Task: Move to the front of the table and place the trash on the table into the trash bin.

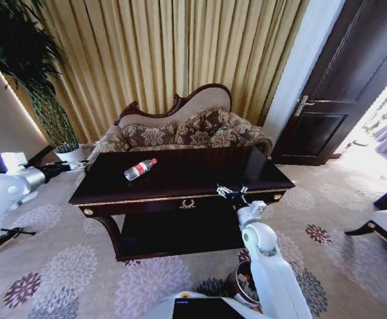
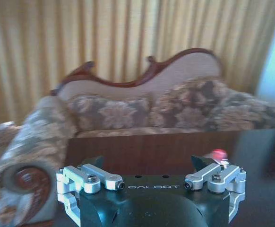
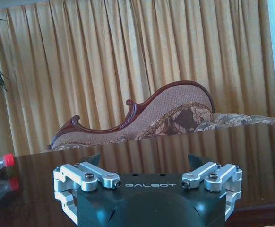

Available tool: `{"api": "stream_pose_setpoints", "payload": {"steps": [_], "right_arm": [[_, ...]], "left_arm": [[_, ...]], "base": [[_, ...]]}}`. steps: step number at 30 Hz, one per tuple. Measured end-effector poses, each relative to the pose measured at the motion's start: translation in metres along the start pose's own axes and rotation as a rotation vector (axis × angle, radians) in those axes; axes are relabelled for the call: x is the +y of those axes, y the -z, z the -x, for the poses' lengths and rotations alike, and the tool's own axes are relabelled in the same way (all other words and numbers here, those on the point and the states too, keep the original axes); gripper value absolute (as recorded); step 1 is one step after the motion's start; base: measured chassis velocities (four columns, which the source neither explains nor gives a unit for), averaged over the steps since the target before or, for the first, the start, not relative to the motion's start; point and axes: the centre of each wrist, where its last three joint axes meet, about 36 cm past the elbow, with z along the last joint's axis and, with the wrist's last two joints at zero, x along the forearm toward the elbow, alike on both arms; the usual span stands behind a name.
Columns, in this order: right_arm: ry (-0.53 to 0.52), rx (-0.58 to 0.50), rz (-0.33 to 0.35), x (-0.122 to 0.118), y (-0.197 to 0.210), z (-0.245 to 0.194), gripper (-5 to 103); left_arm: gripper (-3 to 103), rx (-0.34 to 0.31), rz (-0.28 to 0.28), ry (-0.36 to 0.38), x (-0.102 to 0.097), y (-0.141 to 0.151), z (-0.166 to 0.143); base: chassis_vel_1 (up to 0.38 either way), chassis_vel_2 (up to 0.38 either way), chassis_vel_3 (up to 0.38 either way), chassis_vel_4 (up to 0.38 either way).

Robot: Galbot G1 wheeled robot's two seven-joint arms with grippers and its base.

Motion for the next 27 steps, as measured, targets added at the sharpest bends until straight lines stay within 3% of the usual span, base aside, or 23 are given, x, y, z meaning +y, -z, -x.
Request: {"api": "stream_pose_setpoints", "payload": {"steps": [9, 11, 14, 27], "right_arm": [[-0.006, -0.009, 0.004, 0.001, 0.001, -0.004, 100], [-0.012, -0.013, 0.003, 0.001, 0.001, -0.004, 100], [-0.022, -0.02, 0.002, 0.001, 0.0, -0.005, 100], [-0.044, -0.022, -0.004, 0.001, -0.004, -0.006, 100]], "left_arm": [[100, 0.083, 0.006, -0.069, 0.004, 0.002, 0.03], [100, 0.133, -0.003, -0.069, 0.009, 0.002, 0.047], [100, 0.155, -0.001, -0.092, 0.012, 0.006, 0.069], [100, 0.172, 0.013, -0.192, -0.009, 0.011, 0.135]], "base": [[0.0, 0.0, 0.0, 0.0], [0.0, 0.0, 0.0, 0.0], [0.0, 0.0, 0.0, 0.0], [0.0, 0.0, 0.0, 0.0]]}}
